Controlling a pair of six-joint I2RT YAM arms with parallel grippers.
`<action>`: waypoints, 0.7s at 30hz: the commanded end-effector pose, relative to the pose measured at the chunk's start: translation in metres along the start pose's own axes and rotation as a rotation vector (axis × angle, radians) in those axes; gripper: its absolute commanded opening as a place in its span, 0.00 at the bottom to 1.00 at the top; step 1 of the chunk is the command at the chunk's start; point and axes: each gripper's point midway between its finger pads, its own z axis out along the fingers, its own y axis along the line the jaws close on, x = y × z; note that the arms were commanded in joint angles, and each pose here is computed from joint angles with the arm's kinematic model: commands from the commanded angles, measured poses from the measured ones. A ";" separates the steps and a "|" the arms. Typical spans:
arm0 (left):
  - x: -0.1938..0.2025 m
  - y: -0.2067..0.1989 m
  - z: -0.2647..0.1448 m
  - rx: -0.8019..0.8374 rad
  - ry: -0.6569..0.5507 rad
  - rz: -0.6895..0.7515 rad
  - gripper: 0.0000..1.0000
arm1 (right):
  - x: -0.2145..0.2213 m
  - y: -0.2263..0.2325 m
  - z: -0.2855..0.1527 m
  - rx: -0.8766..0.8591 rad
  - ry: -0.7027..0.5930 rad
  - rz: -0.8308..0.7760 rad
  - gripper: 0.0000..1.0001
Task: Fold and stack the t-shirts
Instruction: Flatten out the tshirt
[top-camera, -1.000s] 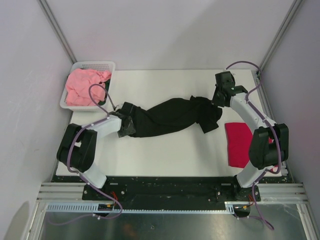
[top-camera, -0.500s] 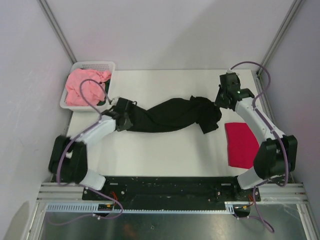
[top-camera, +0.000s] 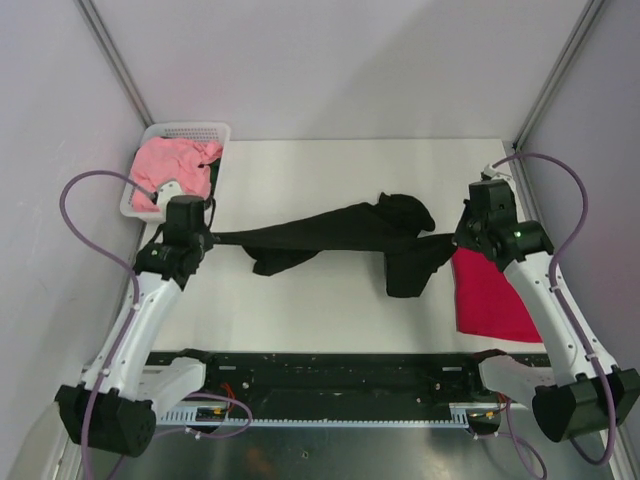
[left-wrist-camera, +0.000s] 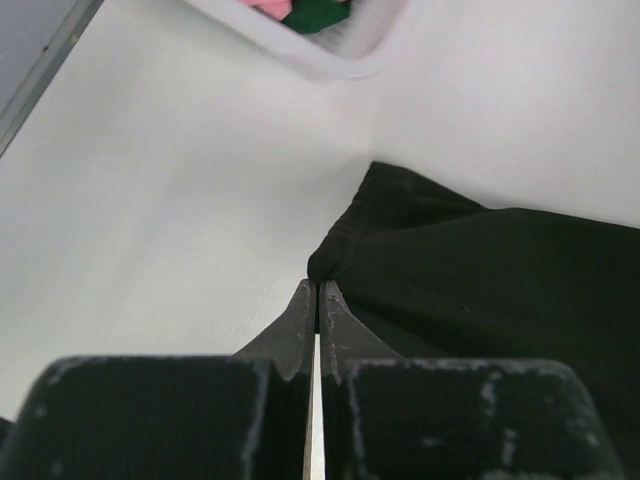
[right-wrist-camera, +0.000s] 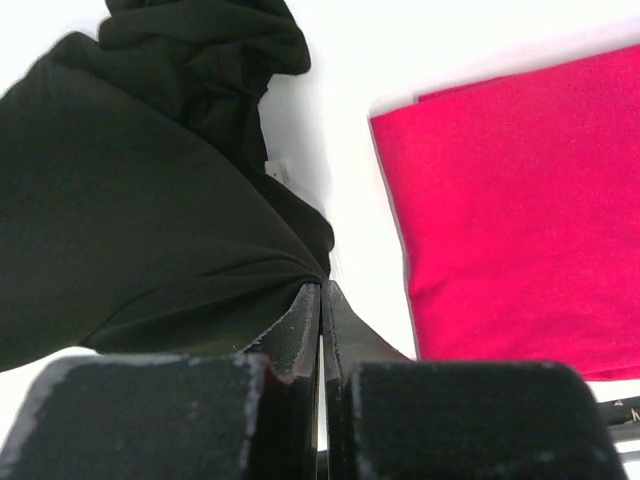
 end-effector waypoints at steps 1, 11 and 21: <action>-0.012 0.014 0.011 -0.069 0.021 0.010 0.00 | 0.015 0.000 0.017 0.017 0.069 -0.029 0.00; 0.011 -0.010 0.060 -0.052 0.164 0.026 0.00 | 0.040 0.038 0.126 -0.019 0.236 -0.006 0.01; 0.019 -0.007 0.063 -0.053 0.165 0.035 0.00 | 0.034 0.043 0.137 -0.016 0.248 0.001 0.00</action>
